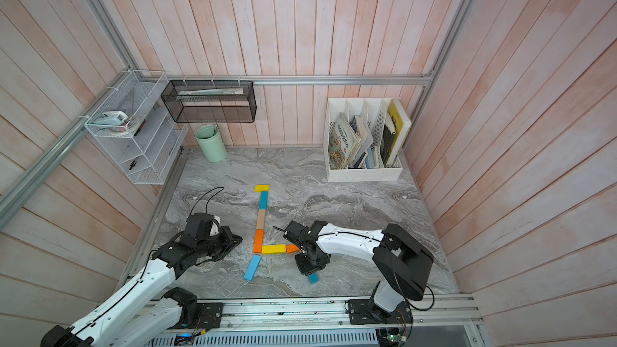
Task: Assemble a giraffe with building blocks
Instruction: Place the building block at the center of the board, then adjust the building block at the center of the board.
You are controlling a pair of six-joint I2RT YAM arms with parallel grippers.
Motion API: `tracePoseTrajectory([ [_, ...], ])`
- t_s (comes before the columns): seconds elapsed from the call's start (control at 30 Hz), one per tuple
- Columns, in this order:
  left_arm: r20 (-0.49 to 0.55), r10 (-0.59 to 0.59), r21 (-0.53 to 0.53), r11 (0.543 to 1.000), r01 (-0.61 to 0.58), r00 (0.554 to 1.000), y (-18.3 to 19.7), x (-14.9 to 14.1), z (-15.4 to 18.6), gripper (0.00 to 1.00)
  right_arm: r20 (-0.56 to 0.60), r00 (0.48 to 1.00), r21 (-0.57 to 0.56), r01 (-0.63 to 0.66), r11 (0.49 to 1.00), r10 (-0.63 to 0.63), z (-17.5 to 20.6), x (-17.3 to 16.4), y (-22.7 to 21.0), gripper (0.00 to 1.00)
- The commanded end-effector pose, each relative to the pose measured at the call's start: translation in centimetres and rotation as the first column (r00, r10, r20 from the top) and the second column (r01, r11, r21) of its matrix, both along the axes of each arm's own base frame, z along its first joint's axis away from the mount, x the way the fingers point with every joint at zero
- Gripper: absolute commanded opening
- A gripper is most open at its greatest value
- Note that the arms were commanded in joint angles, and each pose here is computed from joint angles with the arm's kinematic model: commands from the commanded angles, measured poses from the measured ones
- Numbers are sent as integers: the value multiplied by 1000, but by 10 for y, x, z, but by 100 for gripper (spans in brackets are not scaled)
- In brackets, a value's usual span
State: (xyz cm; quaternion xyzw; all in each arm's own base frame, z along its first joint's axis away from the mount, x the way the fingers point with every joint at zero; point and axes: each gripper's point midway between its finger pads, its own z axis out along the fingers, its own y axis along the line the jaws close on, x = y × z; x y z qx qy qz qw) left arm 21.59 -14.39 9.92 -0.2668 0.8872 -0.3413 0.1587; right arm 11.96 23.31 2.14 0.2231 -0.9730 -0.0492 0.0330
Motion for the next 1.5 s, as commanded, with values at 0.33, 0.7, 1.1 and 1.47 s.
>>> tracePoseTrajectory([
  [0.33, -3, -5, 8, 1000, 5, 1000, 2, -2, -3, 0, 44, 999, -35, -6, 999, 7, -8, 12, -5, 36],
  [0.7, -3, -5, 7, 1000, 5, 1000, 2, -2, -3, 0, 155, 988, -32, 19, 999, -14, 24, 32, -3, 52],
  [1.1, -22, -11, 9, 1000, 11, 1000, 0, 0, -11, 0, 244, 937, 231, 193, 954, -249, 75, 120, -21, 1],
  [1.47, -24, -5, 12, 1000, 6, 1000, 0, 1, -9, 0, 142, 968, 177, 182, 967, -208, 19, 129, -8, 0],
])
